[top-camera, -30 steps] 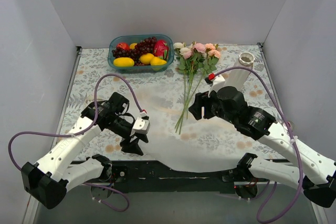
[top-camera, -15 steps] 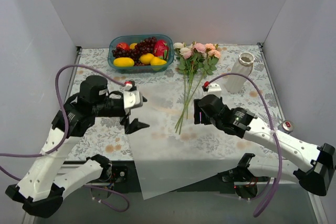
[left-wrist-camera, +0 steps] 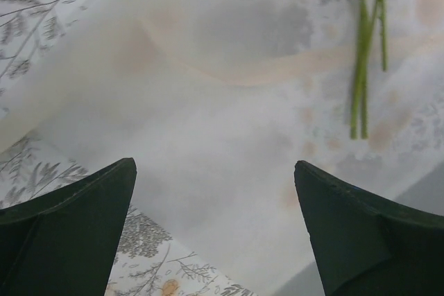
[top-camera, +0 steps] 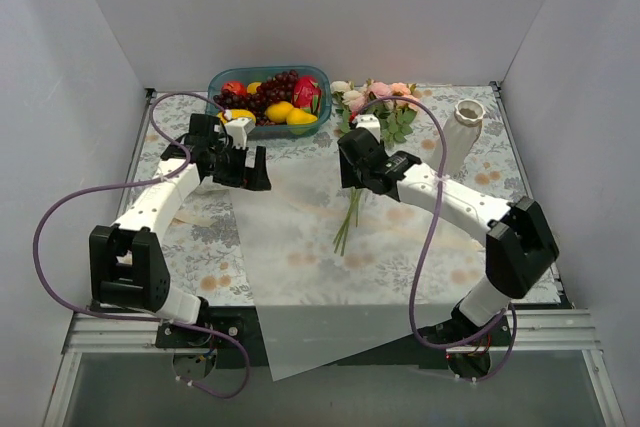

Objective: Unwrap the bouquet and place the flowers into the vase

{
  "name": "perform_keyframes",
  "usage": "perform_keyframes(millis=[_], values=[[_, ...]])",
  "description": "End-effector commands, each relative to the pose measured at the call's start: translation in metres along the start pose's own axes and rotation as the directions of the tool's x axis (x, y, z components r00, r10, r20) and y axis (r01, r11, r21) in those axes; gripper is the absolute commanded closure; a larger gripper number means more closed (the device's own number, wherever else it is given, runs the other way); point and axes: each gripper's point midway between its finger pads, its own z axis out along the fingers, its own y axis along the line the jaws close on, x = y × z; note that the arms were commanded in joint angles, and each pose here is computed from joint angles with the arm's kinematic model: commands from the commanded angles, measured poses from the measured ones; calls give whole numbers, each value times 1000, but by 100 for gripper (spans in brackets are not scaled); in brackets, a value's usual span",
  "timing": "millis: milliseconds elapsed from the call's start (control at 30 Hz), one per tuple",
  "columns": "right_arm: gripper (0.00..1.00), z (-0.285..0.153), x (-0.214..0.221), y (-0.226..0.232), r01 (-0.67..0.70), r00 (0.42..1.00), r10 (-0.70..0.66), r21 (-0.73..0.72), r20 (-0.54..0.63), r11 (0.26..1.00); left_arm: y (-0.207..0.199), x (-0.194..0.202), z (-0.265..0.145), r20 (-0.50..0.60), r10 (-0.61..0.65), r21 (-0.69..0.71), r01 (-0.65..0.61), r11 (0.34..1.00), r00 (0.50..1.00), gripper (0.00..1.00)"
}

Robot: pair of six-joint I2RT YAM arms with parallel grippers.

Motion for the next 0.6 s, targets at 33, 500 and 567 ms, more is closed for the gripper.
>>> perform_keyframes(millis=[33, 500, 567], values=[[39, 29, -35, 13, 22, 998, -21, -23, 55, 999, 47, -3, -1, 106, -35, -177, 53, 983, 994, 2], [53, 95, -41, 5, 27, 998, -31, 71, 51, 997, 77, 34, -4, 95, -49, -255, 72, 964, 994, 2], [56, 100, -43, 4, -3, 999, 1, 55, 39, 998, 74, 38, -9, 88, -65, -238, 84, 968, 994, 2]])
